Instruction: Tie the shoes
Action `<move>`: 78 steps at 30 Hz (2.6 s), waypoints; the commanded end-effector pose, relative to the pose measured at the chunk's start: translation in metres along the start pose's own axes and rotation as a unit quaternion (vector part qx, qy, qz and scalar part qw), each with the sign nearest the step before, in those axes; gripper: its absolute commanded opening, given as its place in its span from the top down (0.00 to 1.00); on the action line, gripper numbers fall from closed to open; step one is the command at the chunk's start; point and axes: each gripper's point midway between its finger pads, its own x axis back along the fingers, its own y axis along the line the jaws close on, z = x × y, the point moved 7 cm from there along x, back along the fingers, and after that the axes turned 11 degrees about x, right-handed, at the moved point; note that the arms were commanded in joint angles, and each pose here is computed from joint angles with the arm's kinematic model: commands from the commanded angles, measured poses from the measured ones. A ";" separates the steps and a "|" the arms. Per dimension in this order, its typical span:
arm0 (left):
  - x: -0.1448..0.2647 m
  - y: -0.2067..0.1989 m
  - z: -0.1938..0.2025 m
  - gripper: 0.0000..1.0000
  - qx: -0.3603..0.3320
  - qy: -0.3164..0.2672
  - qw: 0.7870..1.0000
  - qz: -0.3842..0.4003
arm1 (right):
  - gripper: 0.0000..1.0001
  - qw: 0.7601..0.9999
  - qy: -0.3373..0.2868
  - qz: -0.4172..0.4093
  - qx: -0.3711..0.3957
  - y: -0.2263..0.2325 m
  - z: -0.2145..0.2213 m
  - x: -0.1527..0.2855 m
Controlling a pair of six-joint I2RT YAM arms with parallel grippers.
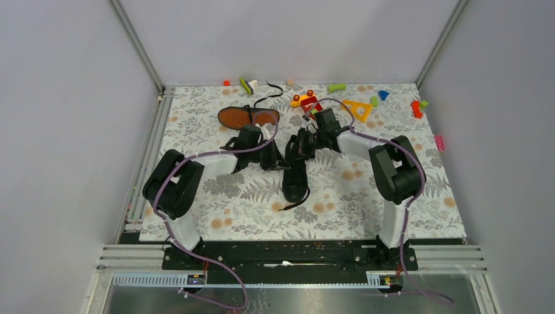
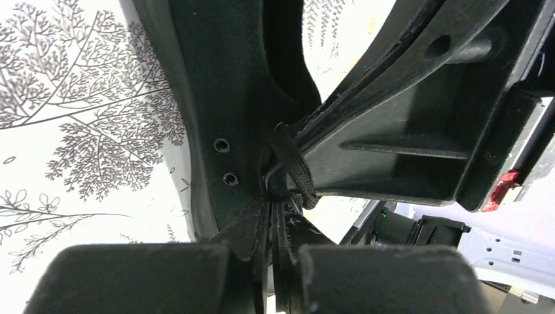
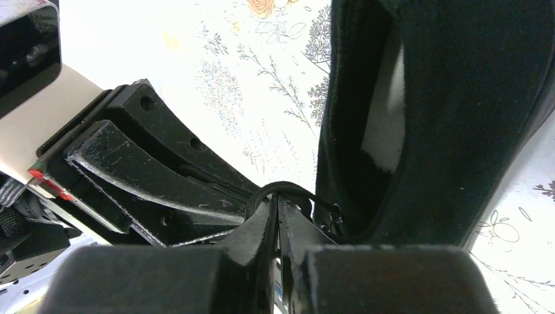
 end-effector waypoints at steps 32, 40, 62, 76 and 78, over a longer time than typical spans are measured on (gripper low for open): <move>0.071 0.011 0.024 1.00 -0.057 -0.033 0.994 -0.083 | 0.33 0.976 -0.109 0.078 0.172 -0.018 0.075 0.064; 0.070 0.011 0.025 1.00 -0.056 -0.031 0.995 -0.082 | 0.37 0.977 -0.092 0.083 0.176 -0.028 0.081 0.042; 0.102 0.056 -0.003 1.00 0.040 -0.137 0.980 -0.141 | 1.00 0.974 -0.064 0.176 0.128 -0.028 0.084 0.071; 0.085 0.059 0.026 1.00 0.030 -0.083 0.988 -0.127 | 0.57 0.993 -0.046 0.049 0.095 -0.003 0.086 0.061; 0.085 0.058 0.028 1.00 0.027 -0.082 0.988 -0.125 | 0.49 0.992 -0.053 0.053 0.106 -0.007 0.086 0.057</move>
